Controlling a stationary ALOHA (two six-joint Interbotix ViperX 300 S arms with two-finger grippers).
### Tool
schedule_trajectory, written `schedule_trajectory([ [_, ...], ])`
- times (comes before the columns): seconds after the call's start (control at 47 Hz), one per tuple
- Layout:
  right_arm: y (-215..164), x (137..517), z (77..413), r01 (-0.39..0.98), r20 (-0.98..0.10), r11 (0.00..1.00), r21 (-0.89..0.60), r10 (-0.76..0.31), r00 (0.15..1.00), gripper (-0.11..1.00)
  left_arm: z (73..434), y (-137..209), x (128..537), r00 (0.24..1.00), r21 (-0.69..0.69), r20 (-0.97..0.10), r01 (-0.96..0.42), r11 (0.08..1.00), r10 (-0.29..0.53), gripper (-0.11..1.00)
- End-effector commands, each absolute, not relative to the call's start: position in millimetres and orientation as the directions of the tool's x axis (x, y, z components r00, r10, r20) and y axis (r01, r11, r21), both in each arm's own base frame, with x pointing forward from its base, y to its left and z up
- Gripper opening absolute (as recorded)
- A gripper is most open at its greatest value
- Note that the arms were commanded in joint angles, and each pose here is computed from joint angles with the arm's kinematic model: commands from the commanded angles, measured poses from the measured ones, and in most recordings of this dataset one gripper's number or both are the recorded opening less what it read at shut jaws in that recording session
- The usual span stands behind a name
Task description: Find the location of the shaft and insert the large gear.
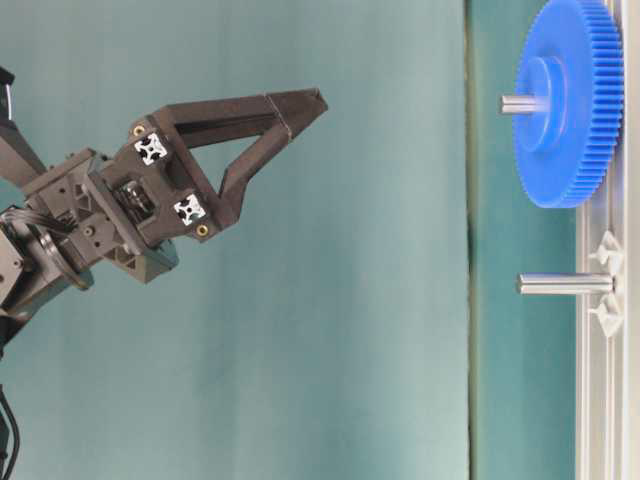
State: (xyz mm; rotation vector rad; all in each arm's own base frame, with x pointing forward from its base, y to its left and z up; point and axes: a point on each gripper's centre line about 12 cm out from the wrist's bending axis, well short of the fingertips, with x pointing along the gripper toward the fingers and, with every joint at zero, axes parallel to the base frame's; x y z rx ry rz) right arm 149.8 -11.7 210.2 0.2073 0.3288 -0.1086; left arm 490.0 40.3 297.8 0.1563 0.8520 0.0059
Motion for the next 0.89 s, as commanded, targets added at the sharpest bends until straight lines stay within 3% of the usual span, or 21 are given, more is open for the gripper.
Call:
schedule_trajectory([
  [0.0,-12.1,151.2,212.6,0.142,-0.327,0.971,0.19,-0.074,0.942,0.06,318.3,38.9,488.2,0.695,0.147,-0.715,0.051,0.988,0.07,0.87],
  [0.872,-12.2,150.0,206.7,0.146,-0.338,0.971,0.189,-0.075,0.938,0.06,312.5,39.3,492.7,0.678,0.102,-0.731,0.008,0.995,0.069,0.87],
])
